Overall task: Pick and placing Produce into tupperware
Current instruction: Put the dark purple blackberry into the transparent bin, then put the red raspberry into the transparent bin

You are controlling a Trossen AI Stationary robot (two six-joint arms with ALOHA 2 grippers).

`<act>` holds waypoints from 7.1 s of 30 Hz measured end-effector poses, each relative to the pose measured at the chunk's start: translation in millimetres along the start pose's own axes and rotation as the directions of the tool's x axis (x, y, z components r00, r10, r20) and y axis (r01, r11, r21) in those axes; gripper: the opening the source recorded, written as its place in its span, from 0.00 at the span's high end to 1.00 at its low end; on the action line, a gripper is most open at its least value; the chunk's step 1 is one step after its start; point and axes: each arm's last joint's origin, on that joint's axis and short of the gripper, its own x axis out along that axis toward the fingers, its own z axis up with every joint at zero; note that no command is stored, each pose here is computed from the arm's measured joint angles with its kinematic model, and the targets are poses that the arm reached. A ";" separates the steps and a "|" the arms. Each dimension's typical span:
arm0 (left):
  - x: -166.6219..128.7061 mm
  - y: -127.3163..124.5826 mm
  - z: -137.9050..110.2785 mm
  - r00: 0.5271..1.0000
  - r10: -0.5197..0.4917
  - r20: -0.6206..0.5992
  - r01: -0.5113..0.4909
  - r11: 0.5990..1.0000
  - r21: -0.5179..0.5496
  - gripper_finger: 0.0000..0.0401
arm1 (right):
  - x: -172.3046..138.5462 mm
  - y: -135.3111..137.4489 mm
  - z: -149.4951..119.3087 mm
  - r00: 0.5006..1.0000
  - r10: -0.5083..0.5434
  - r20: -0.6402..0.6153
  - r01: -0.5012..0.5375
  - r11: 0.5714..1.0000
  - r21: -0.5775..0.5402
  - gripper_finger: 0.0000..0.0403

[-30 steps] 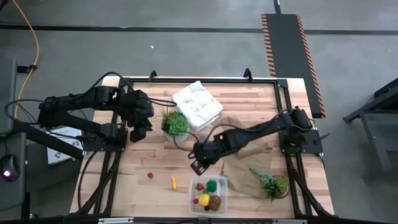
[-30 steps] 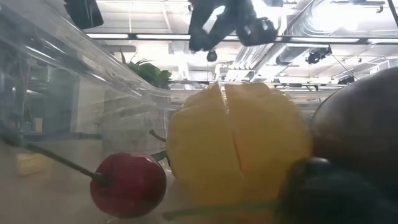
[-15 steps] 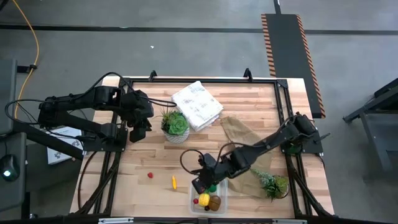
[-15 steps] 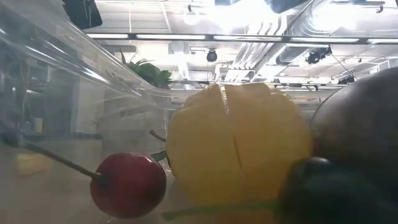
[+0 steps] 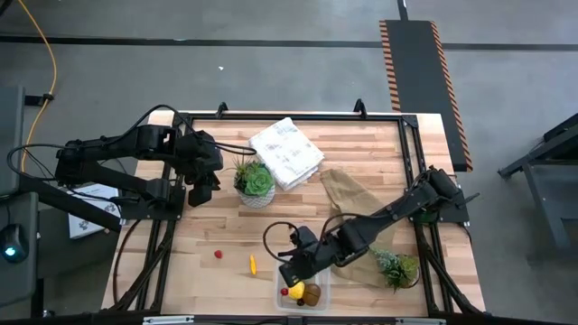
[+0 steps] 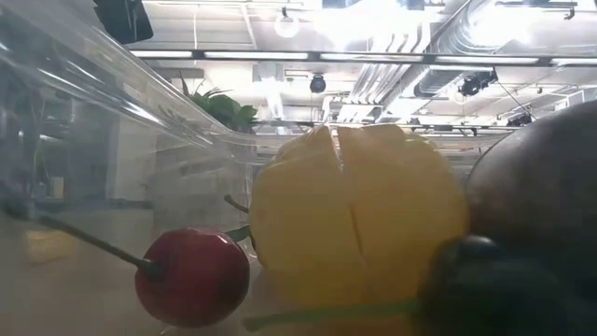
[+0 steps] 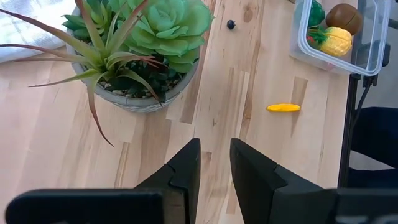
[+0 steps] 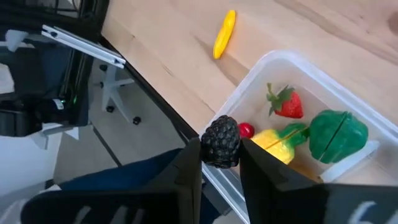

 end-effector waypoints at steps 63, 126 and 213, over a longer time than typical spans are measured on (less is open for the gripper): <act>-0.9 -6.7 -1.4 0.972 -0.232 -0.044 0.236 0.961 0.148 0.81 | 82.9 5.4 -10.3 0.923 -0.385 0.012 0.386 0.922 -0.039 0.59; 82.0 -110.6 -134.3 0.989 -0.073 0.129 0.019 0.926 0.377 0.81 | -90.9 -124.5 61.5 0.871 -0.424 0.247 0.479 0.846 -0.235 0.63; 204.9 -94.4 -136.8 0.989 -0.028 -0.143 0.129 0.621 0.773 0.46 | -86.4 -100.1 27.8 0.912 -0.242 0.331 0.256 0.967 0.002 0.63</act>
